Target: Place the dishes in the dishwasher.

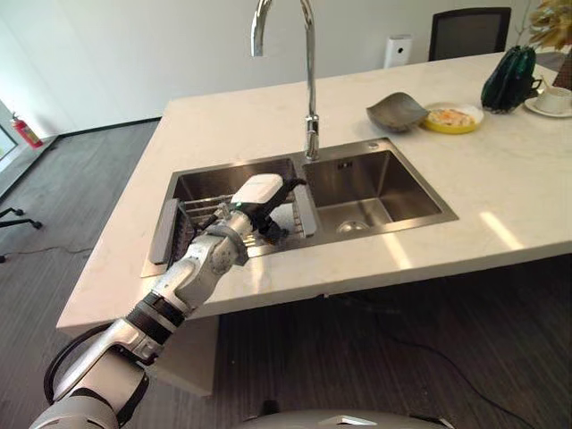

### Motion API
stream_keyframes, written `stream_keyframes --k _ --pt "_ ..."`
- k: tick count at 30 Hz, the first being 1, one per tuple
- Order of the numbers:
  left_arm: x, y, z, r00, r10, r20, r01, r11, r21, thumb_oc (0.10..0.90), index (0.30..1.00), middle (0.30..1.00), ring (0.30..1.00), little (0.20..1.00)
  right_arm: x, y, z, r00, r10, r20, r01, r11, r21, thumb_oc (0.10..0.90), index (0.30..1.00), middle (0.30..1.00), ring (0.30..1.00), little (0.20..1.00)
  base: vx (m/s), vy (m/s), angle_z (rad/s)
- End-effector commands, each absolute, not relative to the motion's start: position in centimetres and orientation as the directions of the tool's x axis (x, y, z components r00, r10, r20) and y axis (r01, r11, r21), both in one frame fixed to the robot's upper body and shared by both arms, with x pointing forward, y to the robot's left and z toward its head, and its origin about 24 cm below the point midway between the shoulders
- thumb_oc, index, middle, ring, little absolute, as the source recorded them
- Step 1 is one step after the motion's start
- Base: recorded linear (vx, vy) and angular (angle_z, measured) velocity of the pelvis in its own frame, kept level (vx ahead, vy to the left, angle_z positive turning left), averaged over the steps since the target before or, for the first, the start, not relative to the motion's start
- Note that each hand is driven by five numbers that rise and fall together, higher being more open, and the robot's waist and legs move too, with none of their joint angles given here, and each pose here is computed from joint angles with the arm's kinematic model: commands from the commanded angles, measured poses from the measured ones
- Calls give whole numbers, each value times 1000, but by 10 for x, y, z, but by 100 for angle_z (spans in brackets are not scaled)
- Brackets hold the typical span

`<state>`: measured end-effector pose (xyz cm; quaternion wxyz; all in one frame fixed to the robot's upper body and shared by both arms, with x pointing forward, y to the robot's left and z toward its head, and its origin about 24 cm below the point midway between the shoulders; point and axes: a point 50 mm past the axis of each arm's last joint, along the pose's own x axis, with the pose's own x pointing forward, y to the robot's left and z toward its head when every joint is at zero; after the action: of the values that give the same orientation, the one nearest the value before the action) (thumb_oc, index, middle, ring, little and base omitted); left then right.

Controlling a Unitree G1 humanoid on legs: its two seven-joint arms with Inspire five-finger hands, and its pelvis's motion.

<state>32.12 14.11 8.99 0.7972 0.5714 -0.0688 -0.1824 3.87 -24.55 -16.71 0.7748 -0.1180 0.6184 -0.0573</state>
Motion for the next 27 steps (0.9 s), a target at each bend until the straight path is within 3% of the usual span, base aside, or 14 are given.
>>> stream_keyframes --k 1,9,15,19,27 --pt "345 149 170 919 -357 167 -62 287 956 800 900 900 900 900 43 -208 -174 254 -101 -962 -53 992 -119 800 900 900 900 900 0 0 0" --pt "356 153 159 950 -303 79 -1 251 968 800 900 900 900 900 42 -205 -175 248 -102 -963 -53 992 -118 800 900 900 900 900 0 0 0" --pt "368 150 152 969 -244 45 29 292 956 800 900 900 900 900 40 -205 -175 240 -98 -966 -69 991 -118 800 900 900 900 900 7 3 -1" --pt "377 162 133 987 -150 -62 117 395 911 800 900 900 900 900 34 -206 -175 212 -104 -972 -105 986 -129 800 900 900 900 900 13 10 -5" --pt "386 171 122 989 -84 -120 144 407 902 800 900 900 900 900 31 -213 -175 186 -139 -973 -125 979 -164 800 900 900 900 900 5 -1 -4"
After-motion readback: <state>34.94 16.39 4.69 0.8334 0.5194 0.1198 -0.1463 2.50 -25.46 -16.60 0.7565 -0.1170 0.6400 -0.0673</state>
